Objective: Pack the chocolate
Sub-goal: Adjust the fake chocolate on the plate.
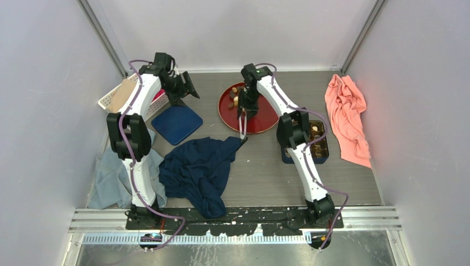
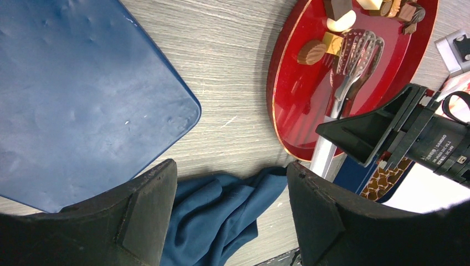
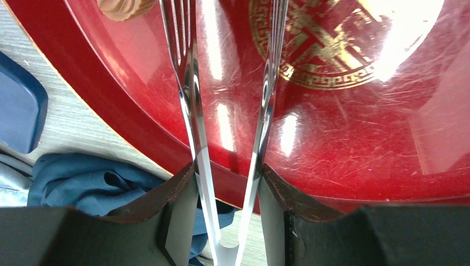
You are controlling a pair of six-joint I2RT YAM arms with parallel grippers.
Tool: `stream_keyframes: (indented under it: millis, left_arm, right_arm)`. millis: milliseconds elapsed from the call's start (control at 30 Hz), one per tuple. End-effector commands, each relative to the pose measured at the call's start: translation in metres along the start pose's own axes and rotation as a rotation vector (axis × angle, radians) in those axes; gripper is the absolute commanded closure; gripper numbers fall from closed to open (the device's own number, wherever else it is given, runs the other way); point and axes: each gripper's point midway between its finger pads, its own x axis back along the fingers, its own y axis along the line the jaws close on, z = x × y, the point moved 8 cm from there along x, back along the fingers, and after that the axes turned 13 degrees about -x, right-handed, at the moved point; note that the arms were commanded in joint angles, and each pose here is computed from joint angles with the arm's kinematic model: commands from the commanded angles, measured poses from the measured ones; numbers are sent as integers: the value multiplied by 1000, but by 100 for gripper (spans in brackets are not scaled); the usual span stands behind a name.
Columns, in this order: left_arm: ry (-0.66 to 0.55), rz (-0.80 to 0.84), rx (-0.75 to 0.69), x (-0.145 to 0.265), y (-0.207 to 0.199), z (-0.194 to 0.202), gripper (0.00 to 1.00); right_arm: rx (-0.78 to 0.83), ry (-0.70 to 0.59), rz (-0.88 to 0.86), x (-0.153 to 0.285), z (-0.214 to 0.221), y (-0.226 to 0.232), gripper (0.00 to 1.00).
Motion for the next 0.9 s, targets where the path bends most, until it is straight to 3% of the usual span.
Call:
stream_keyframes:
  millis: [0, 867]
  left_arm:
    - [-62, 32, -21, 22, -8, -7, 27]
    - [-60, 27, -32, 24, -7, -4, 27]
  right_arm:
    - [54, -23, -47, 25, 11, 16, 53]
    - [129, -101, -139, 42, 28, 55, 53]
